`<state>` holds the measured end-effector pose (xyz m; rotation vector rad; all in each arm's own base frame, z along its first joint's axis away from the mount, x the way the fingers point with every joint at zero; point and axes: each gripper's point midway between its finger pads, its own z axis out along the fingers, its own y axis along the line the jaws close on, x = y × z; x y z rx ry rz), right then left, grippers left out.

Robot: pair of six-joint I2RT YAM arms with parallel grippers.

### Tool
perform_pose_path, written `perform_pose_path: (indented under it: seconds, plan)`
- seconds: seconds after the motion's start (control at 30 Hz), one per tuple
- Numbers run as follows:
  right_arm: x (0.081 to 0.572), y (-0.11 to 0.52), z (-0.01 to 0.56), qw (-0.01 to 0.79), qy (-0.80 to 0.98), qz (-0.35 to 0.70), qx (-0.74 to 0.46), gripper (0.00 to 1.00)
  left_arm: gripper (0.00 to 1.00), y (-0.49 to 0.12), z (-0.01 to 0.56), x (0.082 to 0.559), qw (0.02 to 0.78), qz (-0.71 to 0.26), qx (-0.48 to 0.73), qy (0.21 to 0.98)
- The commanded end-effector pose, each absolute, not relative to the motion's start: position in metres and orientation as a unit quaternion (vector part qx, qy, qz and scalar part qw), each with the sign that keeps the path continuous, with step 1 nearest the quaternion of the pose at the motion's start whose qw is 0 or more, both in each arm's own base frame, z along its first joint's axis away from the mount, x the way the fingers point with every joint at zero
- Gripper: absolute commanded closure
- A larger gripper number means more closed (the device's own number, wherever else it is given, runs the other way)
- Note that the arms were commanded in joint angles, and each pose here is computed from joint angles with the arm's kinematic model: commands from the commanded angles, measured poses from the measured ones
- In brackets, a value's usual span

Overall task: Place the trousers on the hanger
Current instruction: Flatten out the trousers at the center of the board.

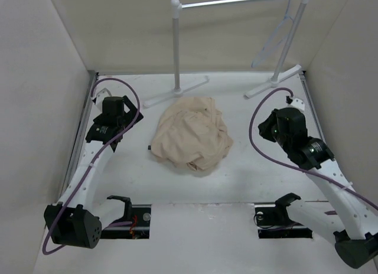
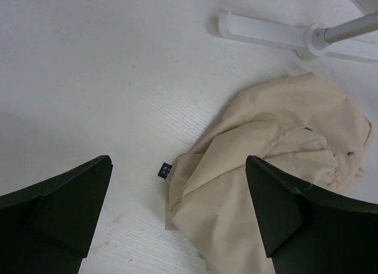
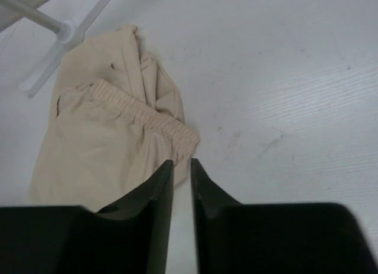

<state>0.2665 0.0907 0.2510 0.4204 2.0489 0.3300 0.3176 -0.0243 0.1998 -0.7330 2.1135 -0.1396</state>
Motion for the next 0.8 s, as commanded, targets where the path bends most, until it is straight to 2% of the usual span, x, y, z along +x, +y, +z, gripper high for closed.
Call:
perform_pose_path:
  seconds: [0.0, 0.03, 0.1, 0.27, 0.3, 0.37, 0.4, 0.43, 0.47, 0.53, 0.57, 0.63, 0.7, 0.77]
  plan:
    - [0.278, 0.114, 0.274, 0.494, 0.842, 0.169, 0.14, 0.87, 0.0, -0.016, 0.216, 0.319, 0.463, -0.06, -0.313, 0.827]
    - [0.28, 0.121, 0.269, 0.476, 0.854, 0.168, 0.129, 0.94, 0.0, -0.015, 0.218, 0.319, 0.471, -0.061, -0.314, 0.822]
    - [0.287, 0.137, 0.261, 0.451, 0.869, 0.169, 0.112, 0.99, 0.0, -0.011, 0.221, 0.316, 0.49, -0.056, -0.326, 0.806]
    - [0.316, 0.207, 0.253, 0.416, 0.886, 0.202, 0.036, 1.0, 0.01, -0.003, 0.214, 0.308, 0.484, -0.036, -0.363, 0.795]
    - [0.325, 0.221, 0.249, 0.409, 0.889, 0.204, 0.028, 1.0, 0.16, -0.007, 0.21, 0.311, 0.473, -0.04, -0.358, 0.804]
    - [0.348, 0.245, 0.244, 0.403, 0.892, 0.205, 0.018, 1.0, 0.58, -0.014, 0.198, 0.316, 0.445, -0.045, -0.343, 0.826]
    - [0.361, 0.257, 0.242, 0.402, 0.892, 0.207, 0.014, 0.99, 0.7, -0.017, 0.188, 0.316, 0.421, -0.044, -0.335, 0.842]
    - [0.375, 0.27, 0.24, 0.399, 0.892, 0.211, 0.009, 0.98, 0.77, -0.019, 0.175, 0.315, 0.393, -0.041, -0.336, 0.855]
    - [0.384, 0.28, 0.239, 0.399, 0.892, 0.213, 0.004, 0.95, 0.8, -0.019, 0.163, 0.313, 0.367, -0.038, -0.341, 0.865]
    - [0.409, 0.301, 0.231, 0.404, 0.89, 0.211, -0.006, 0.76, 0.79, -0.023, 0.142, 0.309, 0.332, -0.03, -0.348, 0.876]
    - [0.422, 0.308, 0.223, 0.406, 0.89, 0.204, -0.011, 0.64, 0.73, -0.028, 0.134, 0.306, 0.318, -0.03, -0.345, 0.883]
    - [0.44, 0.322, 0.204, 0.4, 0.896, 0.193, -0.018, 0.44, 0.55, -0.04, 0.124, 0.301, 0.307, -0.036, -0.33, 0.892]
    - [0.452, 0.327, 0.18, 0.386, 0.905, 0.176, -0.016, 0.35, 0.4, -0.052, 0.119, 0.297, 0.308, -0.047, -0.311, 0.898]
    - [0.456, 0.329, 0.158, 0.367, 0.916, 0.162, -0.013, 0.31, 0.32, -0.061, 0.116, 0.294, 0.314, -0.058, -0.3, 0.899]
